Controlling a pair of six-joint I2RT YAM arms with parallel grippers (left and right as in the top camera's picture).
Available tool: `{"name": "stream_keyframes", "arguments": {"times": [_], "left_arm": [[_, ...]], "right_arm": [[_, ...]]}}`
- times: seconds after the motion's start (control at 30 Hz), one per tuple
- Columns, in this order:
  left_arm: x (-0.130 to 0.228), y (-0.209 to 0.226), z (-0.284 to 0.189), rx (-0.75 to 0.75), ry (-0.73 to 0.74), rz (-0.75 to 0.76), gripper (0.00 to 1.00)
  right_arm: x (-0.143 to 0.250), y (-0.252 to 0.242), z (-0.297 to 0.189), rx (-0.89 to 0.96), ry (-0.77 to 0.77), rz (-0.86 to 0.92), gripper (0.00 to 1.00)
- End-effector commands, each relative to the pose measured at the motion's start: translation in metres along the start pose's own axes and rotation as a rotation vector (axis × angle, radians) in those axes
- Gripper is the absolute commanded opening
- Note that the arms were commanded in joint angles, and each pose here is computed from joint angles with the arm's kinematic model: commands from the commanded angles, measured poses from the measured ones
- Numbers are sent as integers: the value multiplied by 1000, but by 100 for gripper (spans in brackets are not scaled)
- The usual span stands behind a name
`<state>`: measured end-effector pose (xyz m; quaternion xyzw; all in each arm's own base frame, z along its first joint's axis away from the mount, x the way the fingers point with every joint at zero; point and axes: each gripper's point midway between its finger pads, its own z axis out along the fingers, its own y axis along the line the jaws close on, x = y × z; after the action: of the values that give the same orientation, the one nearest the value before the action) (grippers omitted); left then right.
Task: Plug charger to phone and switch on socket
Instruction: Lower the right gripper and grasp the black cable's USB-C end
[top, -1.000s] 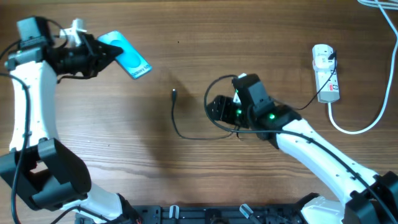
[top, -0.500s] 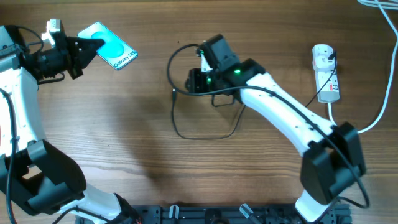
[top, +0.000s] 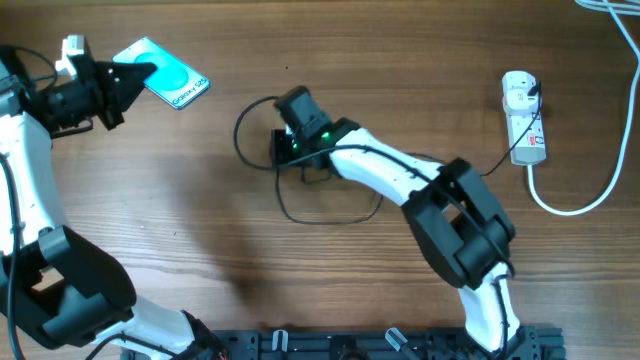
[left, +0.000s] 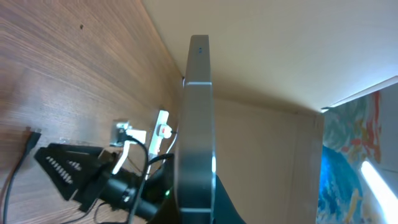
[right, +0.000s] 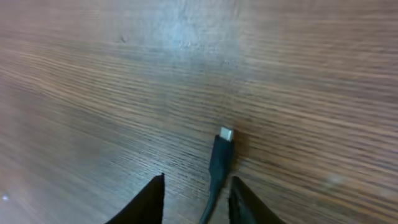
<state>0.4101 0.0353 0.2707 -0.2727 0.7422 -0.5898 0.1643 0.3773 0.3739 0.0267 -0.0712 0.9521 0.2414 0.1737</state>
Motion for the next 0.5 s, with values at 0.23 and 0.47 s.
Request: {"name": "stream_keyframes", "arguments": {"times": [0.23,0.47], "left_arm": [[6,-15,-4,43,14,19,4],[6,-15,-4,43,14,19,4]], "right_arm": [[3,-22,29,86,-34,1,31],[18,-25,45,100,-5,-14,21]]}}
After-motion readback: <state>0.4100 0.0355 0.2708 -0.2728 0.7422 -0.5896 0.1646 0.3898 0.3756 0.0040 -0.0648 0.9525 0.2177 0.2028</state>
